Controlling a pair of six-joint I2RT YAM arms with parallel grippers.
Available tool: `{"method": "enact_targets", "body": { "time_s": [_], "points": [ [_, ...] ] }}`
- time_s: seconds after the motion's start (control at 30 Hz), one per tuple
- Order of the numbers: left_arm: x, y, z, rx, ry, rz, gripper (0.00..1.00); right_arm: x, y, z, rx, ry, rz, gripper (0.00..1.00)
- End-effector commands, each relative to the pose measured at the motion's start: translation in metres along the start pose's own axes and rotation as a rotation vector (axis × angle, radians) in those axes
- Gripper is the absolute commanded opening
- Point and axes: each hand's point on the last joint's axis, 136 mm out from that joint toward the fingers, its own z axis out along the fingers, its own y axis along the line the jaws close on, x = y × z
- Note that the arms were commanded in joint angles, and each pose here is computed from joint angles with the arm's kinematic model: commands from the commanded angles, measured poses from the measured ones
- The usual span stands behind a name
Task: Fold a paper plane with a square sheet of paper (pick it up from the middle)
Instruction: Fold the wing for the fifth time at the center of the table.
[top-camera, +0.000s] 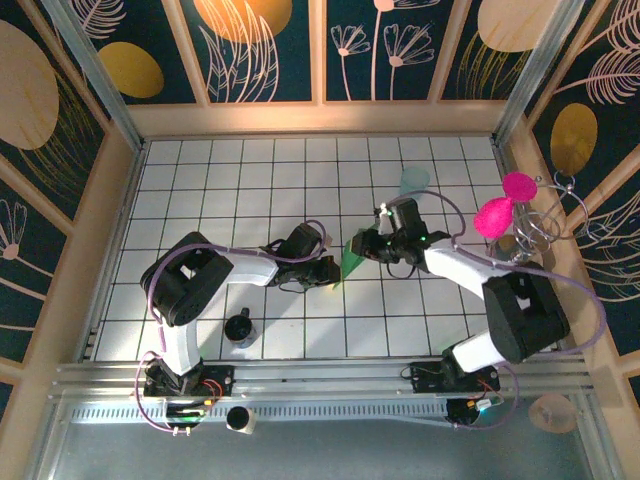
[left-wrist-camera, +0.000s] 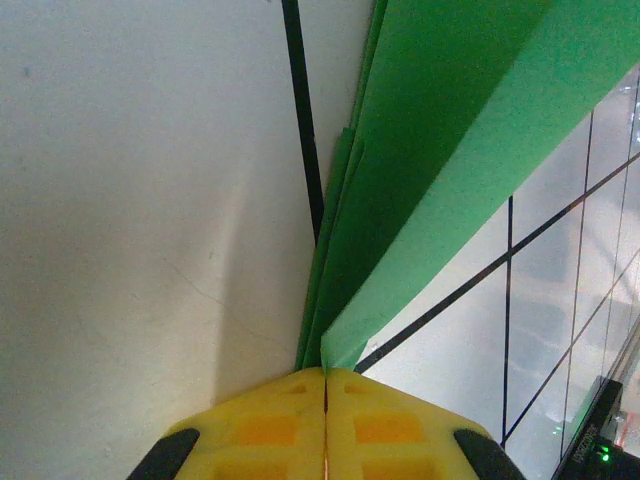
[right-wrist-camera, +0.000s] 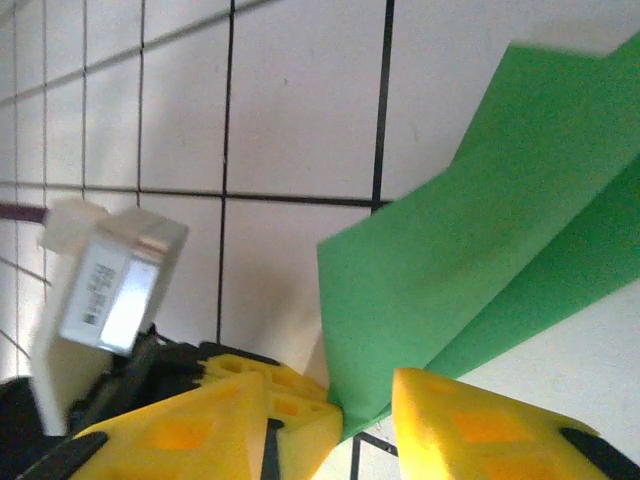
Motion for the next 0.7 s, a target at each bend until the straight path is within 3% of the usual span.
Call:
{"method": "enact_targets", "body": {
  "time_s": [0.0,0.27,0.67],
  "points": [
    [0.009,0.018,0.005,-0.067,0.025,-0.012,0.09,-0.005,0.008,0.011,-0.037,0.016,-0.002,0.36],
    [0.009,0.016,0.005,-0.06,0.028,-0.012,0.1,-0.005,0.008,0.025,-0.059,0.047,0.008,0.32],
    [0.008,0.016,0.006,-0.065,0.028,-0.011,0.1,-0.008,0.004,0.002,0.008,-0.019,-0.008,0.33]
  ]
}}
